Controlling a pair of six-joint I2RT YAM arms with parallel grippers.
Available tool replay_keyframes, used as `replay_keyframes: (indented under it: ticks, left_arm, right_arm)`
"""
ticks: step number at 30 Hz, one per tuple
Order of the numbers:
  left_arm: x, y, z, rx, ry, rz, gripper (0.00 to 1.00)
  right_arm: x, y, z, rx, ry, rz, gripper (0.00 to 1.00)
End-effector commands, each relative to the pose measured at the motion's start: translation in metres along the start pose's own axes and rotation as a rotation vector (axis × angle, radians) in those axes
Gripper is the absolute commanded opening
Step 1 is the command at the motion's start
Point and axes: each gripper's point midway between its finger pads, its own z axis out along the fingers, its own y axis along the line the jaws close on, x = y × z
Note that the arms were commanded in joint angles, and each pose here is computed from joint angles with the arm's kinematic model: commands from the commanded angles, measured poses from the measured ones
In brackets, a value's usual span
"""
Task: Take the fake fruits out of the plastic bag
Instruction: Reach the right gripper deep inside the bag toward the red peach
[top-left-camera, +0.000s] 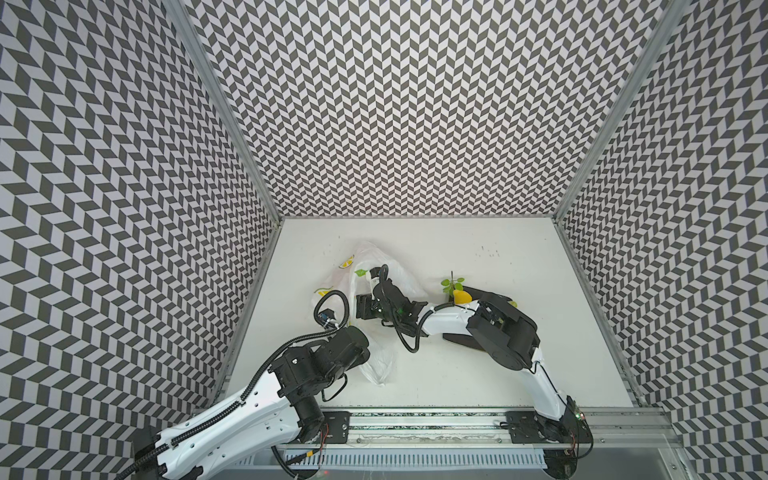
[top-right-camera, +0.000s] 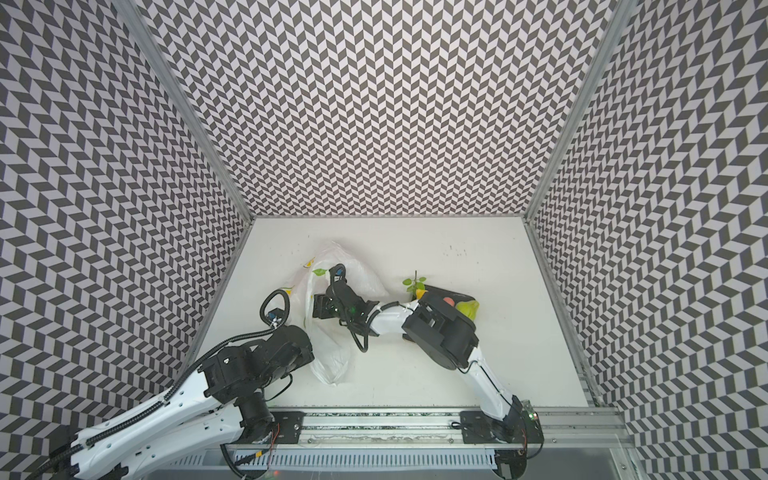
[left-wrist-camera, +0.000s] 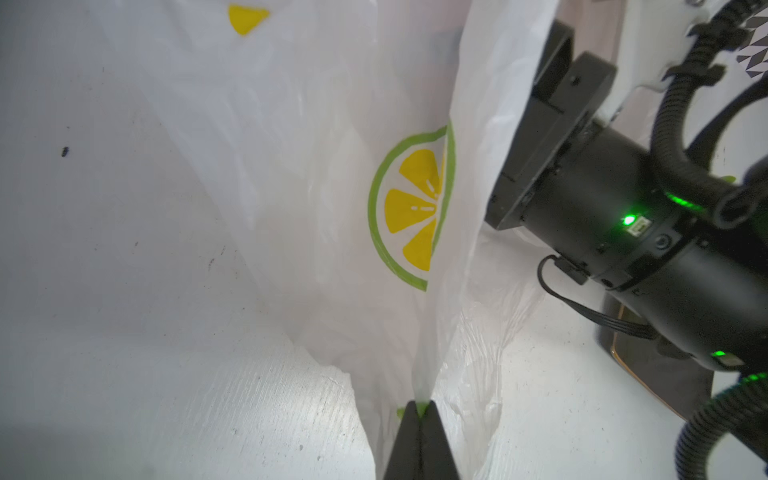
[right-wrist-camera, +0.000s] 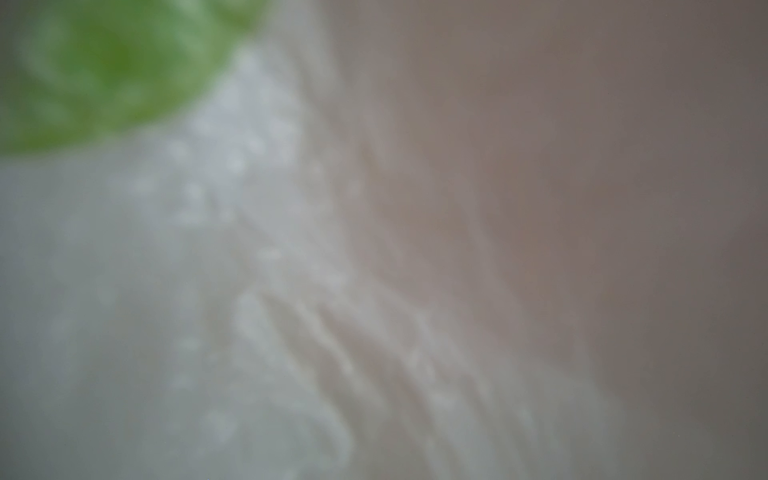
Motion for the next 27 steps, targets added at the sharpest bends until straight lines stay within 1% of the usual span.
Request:
replay_keyframes:
  ticks: [1,4,9,13,16,19,22,27]
  left_arm:
    - [-0.011,-0.006,-0.006,0.033,-0.05,-0.034,0.0]
    - [-0.014,-0.009,-0.008,0.052,-0.062,-0.034,0.0]
    - [-0.015,-0.007,-0.01,0.066,-0.072,-0.046,0.0]
    - [-0.011,0.007,-0.008,0.037,-0.072,-0.088,0.0]
    - [-0.008,0.012,-0.005,0.042,-0.072,-0.118,0.0]
    - [-0.008,0.016,-0.004,0.031,-0.078,-0.129,0.0]
    - [-0.007,0.021,-0.003,0.003,-0.077,-0.12,0.0]
    - [-0.002,0.024,0.002,-0.019,-0.06,-0.101,0.0]
  right_arm:
    - [0.005,-0.01,0.014,0.057,-0.013,-0.013,0.74]
    - [0.01,-0.017,0.022,0.106,-0.01,-0.042,0.74]
    - [0.009,-0.031,0.023,0.211,-0.031,-0.098,0.67]
    - [-0.001,-0.051,0.006,0.34,-0.064,-0.144,0.64]
    - [-0.01,-0.059,-0.011,0.39,-0.09,-0.192,0.63]
    - [-0.015,-0.066,-0.026,0.424,-0.101,-0.236,0.62]
    - [-0.02,-0.069,-0.036,0.428,-0.096,-0.255,0.61]
    - [-0.027,-0.046,-0.041,0.347,-0.065,-0.247,0.61]
